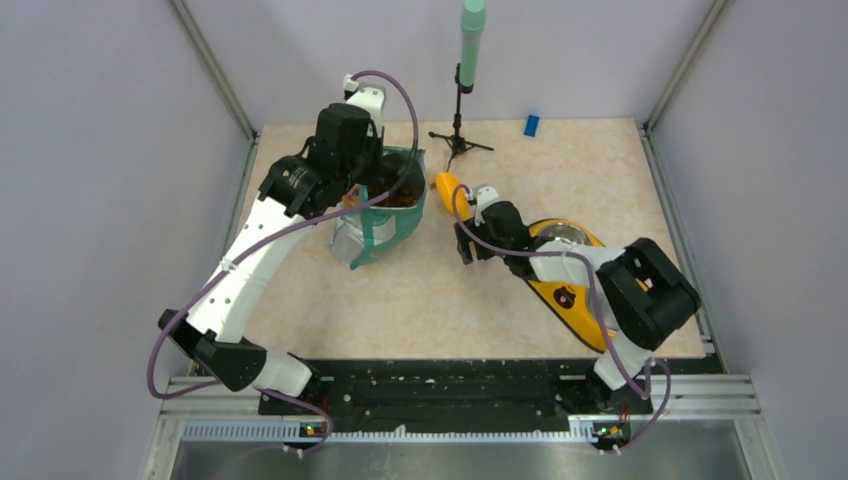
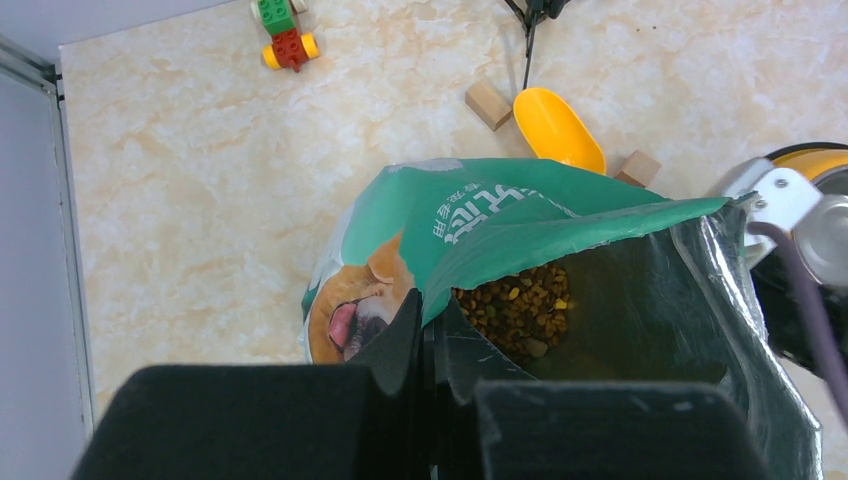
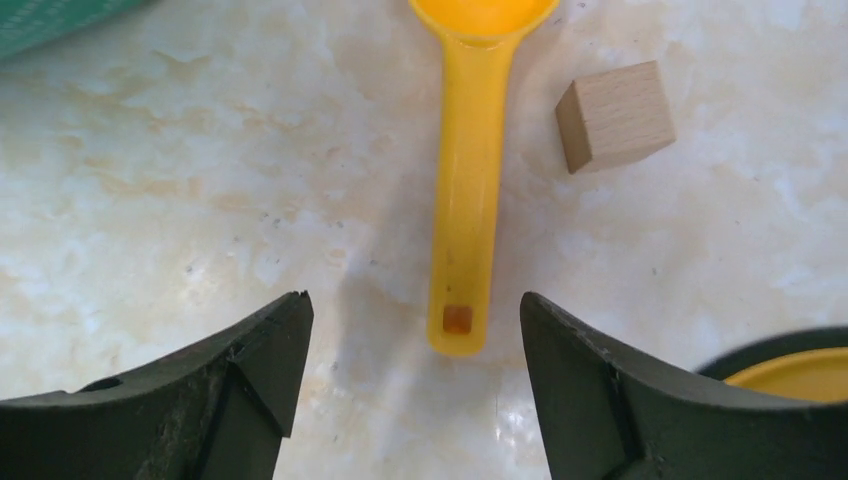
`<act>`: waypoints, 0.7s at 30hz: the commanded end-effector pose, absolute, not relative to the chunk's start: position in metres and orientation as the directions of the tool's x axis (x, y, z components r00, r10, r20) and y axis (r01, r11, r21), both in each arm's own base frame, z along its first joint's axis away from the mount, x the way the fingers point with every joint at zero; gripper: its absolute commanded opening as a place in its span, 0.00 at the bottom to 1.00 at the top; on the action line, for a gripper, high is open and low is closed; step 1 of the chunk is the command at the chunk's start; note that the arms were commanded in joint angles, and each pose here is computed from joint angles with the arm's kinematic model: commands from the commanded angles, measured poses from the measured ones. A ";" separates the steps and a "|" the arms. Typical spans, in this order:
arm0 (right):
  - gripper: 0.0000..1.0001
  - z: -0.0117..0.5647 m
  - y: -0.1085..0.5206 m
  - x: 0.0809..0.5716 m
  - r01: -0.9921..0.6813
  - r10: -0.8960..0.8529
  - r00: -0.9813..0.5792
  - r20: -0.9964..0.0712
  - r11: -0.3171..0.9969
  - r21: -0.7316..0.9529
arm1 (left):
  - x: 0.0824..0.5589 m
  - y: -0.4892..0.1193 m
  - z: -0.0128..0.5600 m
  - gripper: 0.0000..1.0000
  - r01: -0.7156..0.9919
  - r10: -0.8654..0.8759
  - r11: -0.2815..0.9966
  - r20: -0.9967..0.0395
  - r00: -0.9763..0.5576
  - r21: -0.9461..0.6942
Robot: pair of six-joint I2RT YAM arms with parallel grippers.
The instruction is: Serve the pet food
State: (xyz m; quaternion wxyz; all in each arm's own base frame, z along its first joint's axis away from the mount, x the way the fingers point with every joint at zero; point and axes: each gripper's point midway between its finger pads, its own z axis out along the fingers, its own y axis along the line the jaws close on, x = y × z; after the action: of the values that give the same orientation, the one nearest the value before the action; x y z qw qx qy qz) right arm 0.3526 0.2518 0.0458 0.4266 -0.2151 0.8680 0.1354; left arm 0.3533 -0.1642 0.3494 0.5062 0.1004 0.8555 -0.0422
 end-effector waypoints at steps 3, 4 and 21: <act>0.78 0.114 0.247 0.356 -0.446 -0.120 -0.436 -0.892 0.889 0.099 | 0.354 -0.154 0.369 0.00 0.176 0.097 0.984 -0.910 -0.404 0.027; 0.78 0.117 0.245 0.354 -0.443 -0.116 -0.429 -0.896 0.891 0.097 | 0.354 -0.154 0.369 0.00 0.175 0.098 0.984 -0.910 -0.403 0.028; 0.80 0.147 0.207 0.320 -0.431 0.044 -0.189 -0.981 0.894 0.123 | 0.349 -0.156 0.368 0.00 0.184 0.072 0.983 -0.911 -0.405 -0.004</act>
State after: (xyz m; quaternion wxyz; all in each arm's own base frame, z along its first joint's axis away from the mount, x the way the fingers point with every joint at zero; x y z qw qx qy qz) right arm 0.3075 0.2067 0.1072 0.5617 -0.1619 0.7925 0.1737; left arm 0.3510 -0.1625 0.3479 0.5087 0.0978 0.8542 -0.0434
